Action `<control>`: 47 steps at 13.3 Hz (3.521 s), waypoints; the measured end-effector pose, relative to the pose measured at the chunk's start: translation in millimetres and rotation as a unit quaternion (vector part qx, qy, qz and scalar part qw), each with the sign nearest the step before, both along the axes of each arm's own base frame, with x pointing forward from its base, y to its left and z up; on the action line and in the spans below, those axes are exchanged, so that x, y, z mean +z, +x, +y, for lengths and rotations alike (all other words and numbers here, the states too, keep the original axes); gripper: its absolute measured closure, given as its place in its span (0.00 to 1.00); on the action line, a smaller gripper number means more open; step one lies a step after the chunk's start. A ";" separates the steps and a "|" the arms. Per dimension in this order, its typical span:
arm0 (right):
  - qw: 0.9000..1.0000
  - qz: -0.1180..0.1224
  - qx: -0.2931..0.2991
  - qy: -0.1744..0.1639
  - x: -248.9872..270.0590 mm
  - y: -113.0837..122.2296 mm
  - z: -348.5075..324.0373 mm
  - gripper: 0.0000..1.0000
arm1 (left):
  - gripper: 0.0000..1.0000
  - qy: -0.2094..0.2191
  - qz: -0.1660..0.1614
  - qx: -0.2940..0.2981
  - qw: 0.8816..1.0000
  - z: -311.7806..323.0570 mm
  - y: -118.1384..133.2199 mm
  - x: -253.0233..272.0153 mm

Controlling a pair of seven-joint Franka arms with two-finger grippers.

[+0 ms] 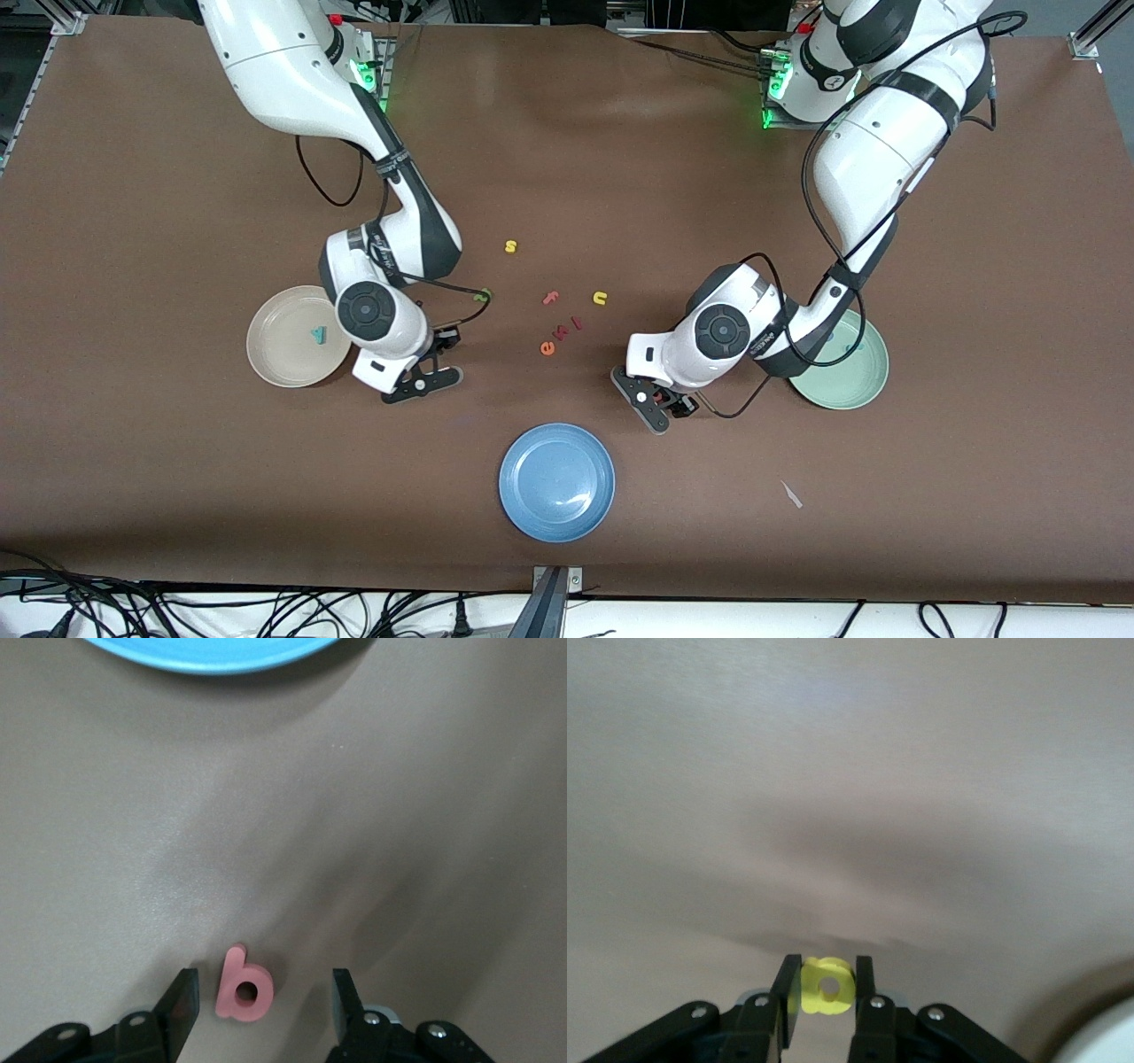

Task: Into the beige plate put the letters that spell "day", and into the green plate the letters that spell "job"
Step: 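Place the yellow d on the beige plate while the left gripper grasps pink b, then drop pink b in the green plate while the right gripper reaches green d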

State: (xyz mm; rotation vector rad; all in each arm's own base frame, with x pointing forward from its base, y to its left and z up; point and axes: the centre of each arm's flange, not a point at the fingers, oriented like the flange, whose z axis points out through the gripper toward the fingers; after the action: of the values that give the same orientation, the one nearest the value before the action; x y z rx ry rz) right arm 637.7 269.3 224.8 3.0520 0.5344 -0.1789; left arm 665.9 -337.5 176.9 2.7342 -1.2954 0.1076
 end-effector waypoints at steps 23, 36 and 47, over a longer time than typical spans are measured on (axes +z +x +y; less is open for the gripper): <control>0.986 -0.068 0.152 -0.013 -3.8 -42.9 -181.6 0.29 | 0.74 0.070 0.043 0.036 0.996 71.9 23.1 53.9; 0.992 -0.059 -0.104 0.032 -4.8 -82.8 -44.8 0.00 | 0.74 0.110 0.107 0.043 0.987 239.3 10.5 68.8; 0.945 -0.066 -0.317 0.041 -12.3 -132.4 59.4 0.00 | 0.74 0.090 0.092 0.013 0.992 255.8 -24.5 17.3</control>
State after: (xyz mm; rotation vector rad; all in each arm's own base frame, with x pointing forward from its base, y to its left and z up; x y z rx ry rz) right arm 505.3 328.8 212.6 3.1648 -0.4718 0.0361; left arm 641.4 -81.7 194.2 2.8259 -1.2765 -0.2655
